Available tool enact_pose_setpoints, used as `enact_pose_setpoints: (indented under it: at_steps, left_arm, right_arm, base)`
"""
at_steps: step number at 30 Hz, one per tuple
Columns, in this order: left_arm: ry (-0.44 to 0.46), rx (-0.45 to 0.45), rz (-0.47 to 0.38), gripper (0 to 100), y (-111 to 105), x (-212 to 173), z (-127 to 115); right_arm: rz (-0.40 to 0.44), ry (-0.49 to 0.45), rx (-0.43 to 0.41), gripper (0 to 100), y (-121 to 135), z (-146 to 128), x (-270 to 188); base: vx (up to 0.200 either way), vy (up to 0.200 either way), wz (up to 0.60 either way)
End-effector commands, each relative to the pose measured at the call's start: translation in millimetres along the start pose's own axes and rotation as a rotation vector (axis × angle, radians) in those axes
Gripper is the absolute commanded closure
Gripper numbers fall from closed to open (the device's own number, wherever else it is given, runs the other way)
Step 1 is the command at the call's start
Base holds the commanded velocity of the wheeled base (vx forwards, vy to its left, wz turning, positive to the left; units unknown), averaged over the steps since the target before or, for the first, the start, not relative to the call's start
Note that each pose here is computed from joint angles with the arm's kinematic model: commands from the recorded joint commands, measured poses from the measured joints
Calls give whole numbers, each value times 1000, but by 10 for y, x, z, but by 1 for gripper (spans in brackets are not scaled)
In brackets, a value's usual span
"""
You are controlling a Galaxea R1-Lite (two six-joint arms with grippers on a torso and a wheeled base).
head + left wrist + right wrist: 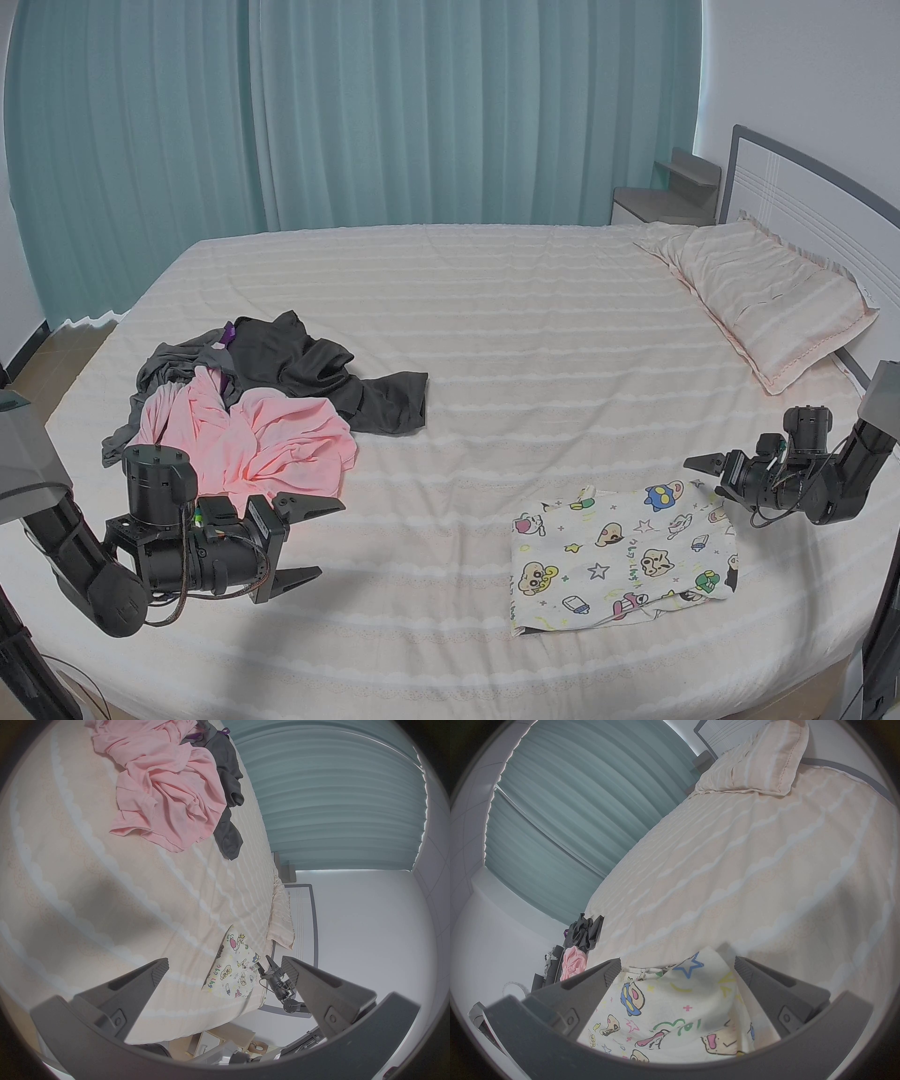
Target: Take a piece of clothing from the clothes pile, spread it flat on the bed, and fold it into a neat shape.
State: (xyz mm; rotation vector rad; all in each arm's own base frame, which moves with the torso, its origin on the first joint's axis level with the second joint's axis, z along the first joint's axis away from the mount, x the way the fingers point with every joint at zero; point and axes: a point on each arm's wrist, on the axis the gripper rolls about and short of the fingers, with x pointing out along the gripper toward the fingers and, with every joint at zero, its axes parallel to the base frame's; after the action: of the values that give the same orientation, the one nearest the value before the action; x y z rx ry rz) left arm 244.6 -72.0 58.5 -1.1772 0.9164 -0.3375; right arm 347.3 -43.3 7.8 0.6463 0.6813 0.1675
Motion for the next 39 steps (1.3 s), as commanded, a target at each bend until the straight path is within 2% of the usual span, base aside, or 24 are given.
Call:
enact_pose_setpoints:
  at_steps: [1,7,8,26,32,39]
  left_arm:
    - [0,-1,1,0,4,2,0]
    - [0,-1,1,0,4,6,2]
    - [1,-1,3,0,7,4,0]
    - [-1,-1,3,0,7,4,0]
    - [-3,-1,2,0,4,2,0]
    - [-3,-1,2,0,4,2,0]
  right_arm:
    - [4,17,4,0,-48,-24,93]
    - [37,33,5,0,-40,-33,76]
    - [36,32,8,100,-44,-31,73]
    - [-19,-23,54,100,-239,70,-73]
    - [-73,-32,75,100,-319,30,-126]
    - [-78,-38,79,100,-343,11,-152]
  base:
    - [0,0,0]
    - [0,0,0]
    - [0,0,0]
    - [0,0,0]
    - [0,0,0]
    - [0,0,0]
